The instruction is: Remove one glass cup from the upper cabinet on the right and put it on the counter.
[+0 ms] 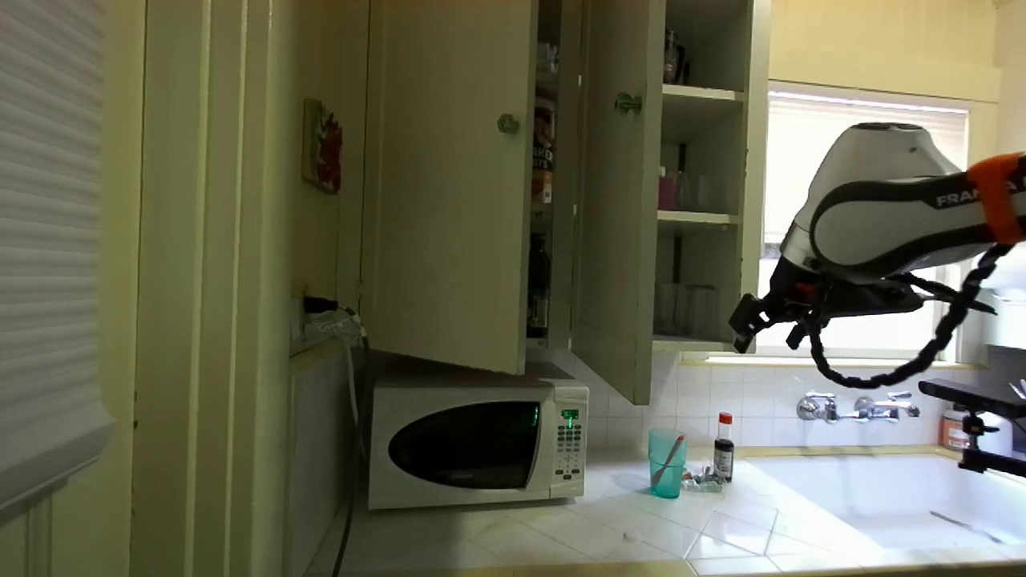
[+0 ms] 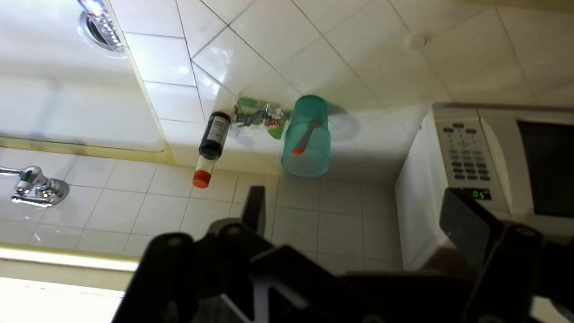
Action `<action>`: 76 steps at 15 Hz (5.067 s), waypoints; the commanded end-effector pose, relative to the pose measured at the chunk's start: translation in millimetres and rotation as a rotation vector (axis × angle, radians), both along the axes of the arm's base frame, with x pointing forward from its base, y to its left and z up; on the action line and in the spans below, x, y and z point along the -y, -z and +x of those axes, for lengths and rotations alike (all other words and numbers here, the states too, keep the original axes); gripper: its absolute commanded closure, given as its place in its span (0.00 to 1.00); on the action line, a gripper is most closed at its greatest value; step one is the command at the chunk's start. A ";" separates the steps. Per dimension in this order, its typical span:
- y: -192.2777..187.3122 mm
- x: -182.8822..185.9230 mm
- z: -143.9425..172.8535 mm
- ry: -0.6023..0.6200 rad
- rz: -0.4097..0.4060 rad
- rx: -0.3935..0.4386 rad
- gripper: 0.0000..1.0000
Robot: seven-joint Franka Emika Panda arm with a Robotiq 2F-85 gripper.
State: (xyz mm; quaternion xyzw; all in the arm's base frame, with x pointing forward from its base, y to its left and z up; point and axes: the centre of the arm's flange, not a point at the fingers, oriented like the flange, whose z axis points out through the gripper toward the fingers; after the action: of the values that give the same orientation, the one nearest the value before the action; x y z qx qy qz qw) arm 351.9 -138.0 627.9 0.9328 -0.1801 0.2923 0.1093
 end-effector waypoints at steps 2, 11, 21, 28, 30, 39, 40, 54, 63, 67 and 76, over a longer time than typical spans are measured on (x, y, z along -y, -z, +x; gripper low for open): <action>-37.7 45.4 76.2 -0.013 0.175 0.114 0.00; -37.2 38.6 97.9 0.017 0.160 0.102 0.00; -20.7 12.6 165.8 0.092 0.063 0.468 0.00; -13.8 50.8 158.0 0.123 -0.097 0.458 0.00; -13.2 64.0 152.6 0.150 -0.144 0.452 0.00; 0.6 44.7 193.0 0.084 -0.191 0.628 0.00; 4.4 41.8 198.0 0.075 -0.194 0.630 0.00; 55.7 18.0 236.3 0.137 -0.240 0.629 0.00; 67.7 25.3 247.3 0.148 -0.234 0.596 0.00; 62.2 24.5 261.6 0.195 -0.305 0.682 0.00; 75.2 11.3 300.4 0.222 -0.403 0.744 0.00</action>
State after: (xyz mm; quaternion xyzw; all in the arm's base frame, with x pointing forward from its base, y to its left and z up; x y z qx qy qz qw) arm 635.2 -149.1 565.7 0.7108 -0.2420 0.6131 0.2456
